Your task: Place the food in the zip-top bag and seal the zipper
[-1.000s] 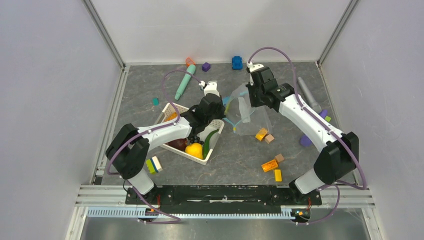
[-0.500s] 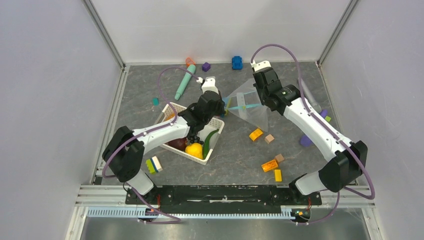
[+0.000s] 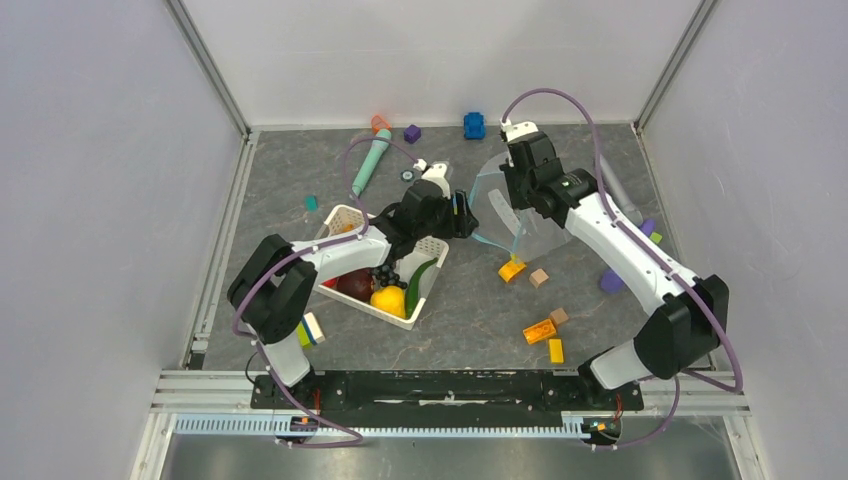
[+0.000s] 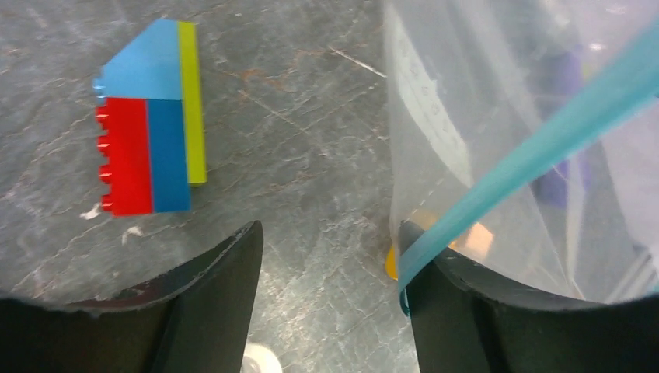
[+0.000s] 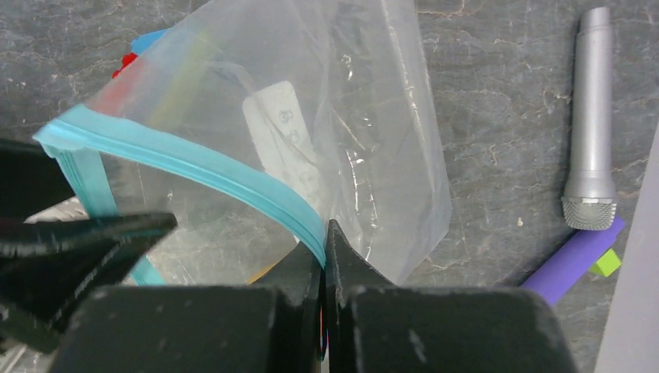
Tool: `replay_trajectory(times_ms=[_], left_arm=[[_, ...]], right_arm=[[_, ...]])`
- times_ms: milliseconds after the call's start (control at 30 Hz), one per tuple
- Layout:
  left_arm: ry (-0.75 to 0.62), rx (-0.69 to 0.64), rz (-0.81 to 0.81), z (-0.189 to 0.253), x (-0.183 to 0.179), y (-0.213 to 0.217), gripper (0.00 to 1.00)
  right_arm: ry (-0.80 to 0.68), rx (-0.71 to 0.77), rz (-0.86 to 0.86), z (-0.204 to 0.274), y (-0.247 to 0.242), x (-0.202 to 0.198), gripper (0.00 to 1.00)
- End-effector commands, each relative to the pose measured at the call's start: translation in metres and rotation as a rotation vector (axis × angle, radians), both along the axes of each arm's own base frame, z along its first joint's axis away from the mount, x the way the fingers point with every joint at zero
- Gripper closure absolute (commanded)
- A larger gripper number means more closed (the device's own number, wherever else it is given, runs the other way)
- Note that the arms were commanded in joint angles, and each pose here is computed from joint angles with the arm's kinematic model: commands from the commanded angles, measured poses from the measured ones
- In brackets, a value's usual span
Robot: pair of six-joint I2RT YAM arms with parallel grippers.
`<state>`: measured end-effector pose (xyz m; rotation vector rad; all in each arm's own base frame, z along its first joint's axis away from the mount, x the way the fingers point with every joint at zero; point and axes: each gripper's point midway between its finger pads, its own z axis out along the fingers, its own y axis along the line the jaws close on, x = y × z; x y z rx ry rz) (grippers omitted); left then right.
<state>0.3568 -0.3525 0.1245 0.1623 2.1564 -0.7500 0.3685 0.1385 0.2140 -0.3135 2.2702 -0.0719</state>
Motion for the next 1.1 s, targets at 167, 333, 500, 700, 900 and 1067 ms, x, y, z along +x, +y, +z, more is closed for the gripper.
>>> replay_trajectory(times_ms=[167,333,500,700,900,1067], left_arm=[[-0.062,-0.157,-0.204,0.049,-0.020,-0.032,0.02],[-0.050,-0.166,-0.237,0.058,-0.029,-0.031,0.00],[-0.084,-0.077,-0.138,0.066,-0.037,0.008,0.00],[-0.038,0.126,0.078,0.052,-0.058,0.088,0.00],[0.062,0.287,0.330,0.021,-0.082,0.168,0.00],[0.130,0.271,0.387,0.000,-0.074,0.180,0.00]], right_arm=[[0.011,0.030,-0.127,-0.011,0.004,0.013,1.00],[0.031,0.029,-0.125,-0.019,0.009,0.011,1.00],[0.037,0.032,-0.116,-0.022,0.010,0.009,1.00],[0.043,0.039,-0.091,-0.027,0.013,0.007,1.00],[0.042,0.040,-0.072,-0.032,0.014,0.006,1.00],[0.049,0.046,-0.057,-0.035,0.017,0.006,1.00]])
